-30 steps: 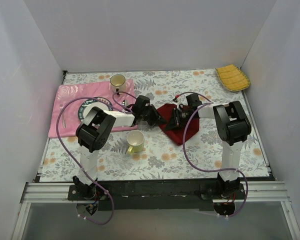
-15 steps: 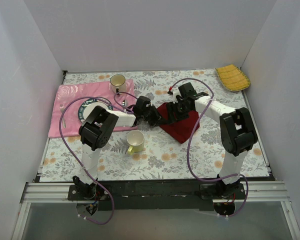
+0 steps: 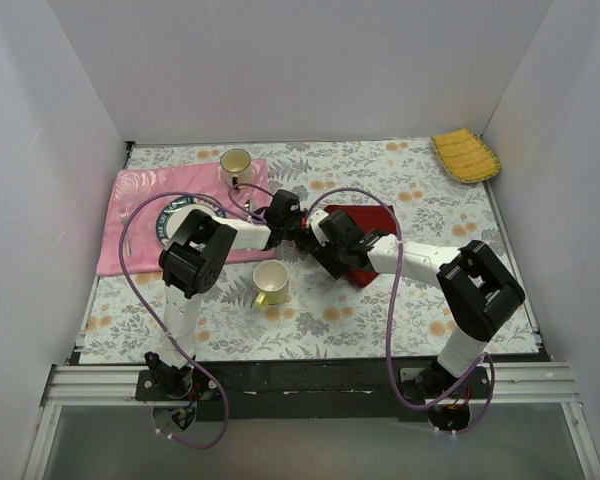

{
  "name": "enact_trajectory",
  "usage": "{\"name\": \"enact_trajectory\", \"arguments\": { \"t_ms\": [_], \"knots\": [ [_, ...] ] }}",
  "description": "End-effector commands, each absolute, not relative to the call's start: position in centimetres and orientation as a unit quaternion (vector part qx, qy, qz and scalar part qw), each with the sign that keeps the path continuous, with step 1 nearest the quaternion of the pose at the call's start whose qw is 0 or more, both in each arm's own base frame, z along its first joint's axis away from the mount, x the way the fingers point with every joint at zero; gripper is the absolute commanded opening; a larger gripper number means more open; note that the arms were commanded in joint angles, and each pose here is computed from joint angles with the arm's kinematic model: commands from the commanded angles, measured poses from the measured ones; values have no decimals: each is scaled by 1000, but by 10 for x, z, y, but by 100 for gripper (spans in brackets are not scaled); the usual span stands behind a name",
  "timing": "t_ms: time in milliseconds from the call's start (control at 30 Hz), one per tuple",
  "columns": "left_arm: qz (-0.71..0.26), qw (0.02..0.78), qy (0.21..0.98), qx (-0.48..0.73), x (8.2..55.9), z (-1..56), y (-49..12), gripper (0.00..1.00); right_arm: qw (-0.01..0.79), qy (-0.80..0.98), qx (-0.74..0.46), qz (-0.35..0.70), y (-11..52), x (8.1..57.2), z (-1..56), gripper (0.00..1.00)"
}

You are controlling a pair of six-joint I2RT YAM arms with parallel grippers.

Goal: Fold the napkin, place the utensils inside, and roll it up
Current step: Roll the napkin with the utensil

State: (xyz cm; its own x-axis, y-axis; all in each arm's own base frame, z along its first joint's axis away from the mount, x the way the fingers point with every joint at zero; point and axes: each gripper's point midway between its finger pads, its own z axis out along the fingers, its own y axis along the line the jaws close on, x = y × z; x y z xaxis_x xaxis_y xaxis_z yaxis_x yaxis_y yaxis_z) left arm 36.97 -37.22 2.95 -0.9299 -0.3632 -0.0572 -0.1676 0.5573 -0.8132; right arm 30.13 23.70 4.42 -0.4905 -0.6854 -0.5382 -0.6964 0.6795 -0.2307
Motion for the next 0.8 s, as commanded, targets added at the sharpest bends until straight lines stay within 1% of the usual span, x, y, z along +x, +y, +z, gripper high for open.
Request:
{"name": "enact_trajectory", "arguments": {
  "t_ms": [0, 167, 267, 300, 367, 400, 433, 467, 533, 567, 700, 767],
  "knots": [
    [-365, 75, 911, -176, 355, -23, -340, 0, 363, 841, -401, -30, 246, 325, 52, 68],
    [-363, 63, 913, -175, 350, -23, -339, 0, 341, 850, -401, -22, 250, 323, 27, 60],
    [-366, 71, 913, -164, 352, -15, -340, 0, 328, 861, -389, -5, 252, 319, 18, 38],
    [-367, 77, 913, -161, 354, -9, -340, 0, 323, 865, -385, 3, 252, 317, 15, 27],
    [-370, 87, 912, -152, 358, 0, -342, 0, 320, 872, -369, 29, 255, 313, 13, 22],
    [-373, 92, 911, -150, 361, 9, -341, 0, 314, 876, -364, 38, 253, 308, 11, 17],
    [-377, 100, 909, -147, 366, 16, -342, 0, 311, 880, -355, 48, 251, 308, 10, 15],
    [-379, 108, 908, -143, 370, 23, -340, 0, 306, 884, -347, 72, 256, 304, 9, 10],
    [-385, 122, 905, -137, 376, 41, -339, 1, 295, 892, -330, 91, 249, 302, 5, 8],
    [-388, 135, 902, -137, 384, 50, -336, 3, 282, 892, -331, 123, 253, 296, 3, 4],
    [-398, 171, 890, -142, 405, 86, -324, 16, 248, 901, -286, 212, 251, 296, 2, 1],
    [-407, 188, 881, -148, 411, 105, -316, 17, 235, 899, -271, 251, 249, 298, 4, 1]
  ]
}}
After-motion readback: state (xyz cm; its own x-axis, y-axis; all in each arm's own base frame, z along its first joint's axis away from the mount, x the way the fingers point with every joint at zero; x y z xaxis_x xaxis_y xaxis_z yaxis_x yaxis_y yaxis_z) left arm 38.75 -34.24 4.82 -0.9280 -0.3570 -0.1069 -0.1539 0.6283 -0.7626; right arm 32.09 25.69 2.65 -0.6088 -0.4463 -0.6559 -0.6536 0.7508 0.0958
